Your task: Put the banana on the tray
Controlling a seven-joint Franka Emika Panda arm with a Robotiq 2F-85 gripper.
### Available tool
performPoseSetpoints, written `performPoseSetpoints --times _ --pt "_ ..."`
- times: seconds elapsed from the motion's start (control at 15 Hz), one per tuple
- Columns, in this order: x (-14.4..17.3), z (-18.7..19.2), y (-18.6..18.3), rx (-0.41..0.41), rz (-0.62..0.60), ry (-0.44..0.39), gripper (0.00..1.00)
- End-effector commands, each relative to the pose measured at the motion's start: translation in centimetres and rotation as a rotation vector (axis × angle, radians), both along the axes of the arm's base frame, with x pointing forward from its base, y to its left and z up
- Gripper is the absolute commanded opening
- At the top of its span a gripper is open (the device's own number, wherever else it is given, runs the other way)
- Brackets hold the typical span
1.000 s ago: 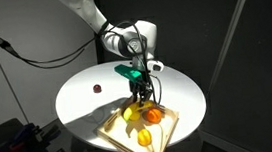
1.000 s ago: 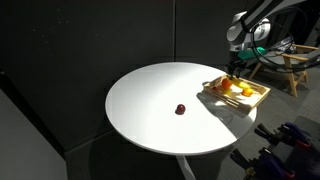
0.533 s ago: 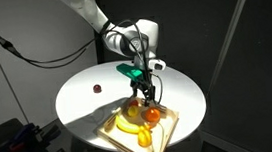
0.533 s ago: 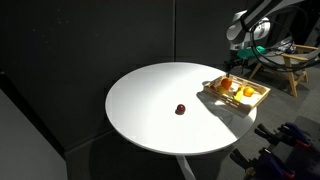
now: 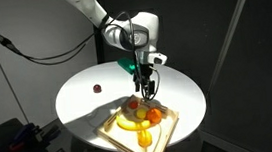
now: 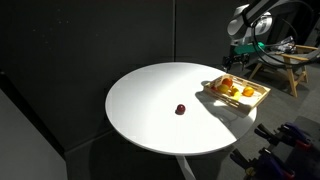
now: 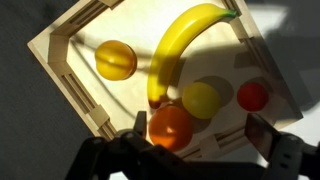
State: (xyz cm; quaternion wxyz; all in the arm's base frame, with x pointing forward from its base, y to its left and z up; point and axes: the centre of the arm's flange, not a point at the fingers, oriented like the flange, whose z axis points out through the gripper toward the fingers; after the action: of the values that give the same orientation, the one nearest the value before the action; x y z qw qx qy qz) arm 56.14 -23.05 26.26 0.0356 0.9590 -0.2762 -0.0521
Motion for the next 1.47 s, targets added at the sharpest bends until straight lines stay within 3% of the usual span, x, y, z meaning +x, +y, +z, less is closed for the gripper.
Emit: performPoseSetpoints --times 0.0,0.47,0.8,1.4 --pt "-1.0 2.7 1.4 0.013 0.037 0.022 1.00" --pt "-1.7 5.6 4.6 0.073 0.237 0.119 1.00" --pt "-2.5 7.1 6.8 0.087 0.377 0.146 1.00" --pt "-3.7 9.0 9.9 0.088 0.466 0.040 1.00"
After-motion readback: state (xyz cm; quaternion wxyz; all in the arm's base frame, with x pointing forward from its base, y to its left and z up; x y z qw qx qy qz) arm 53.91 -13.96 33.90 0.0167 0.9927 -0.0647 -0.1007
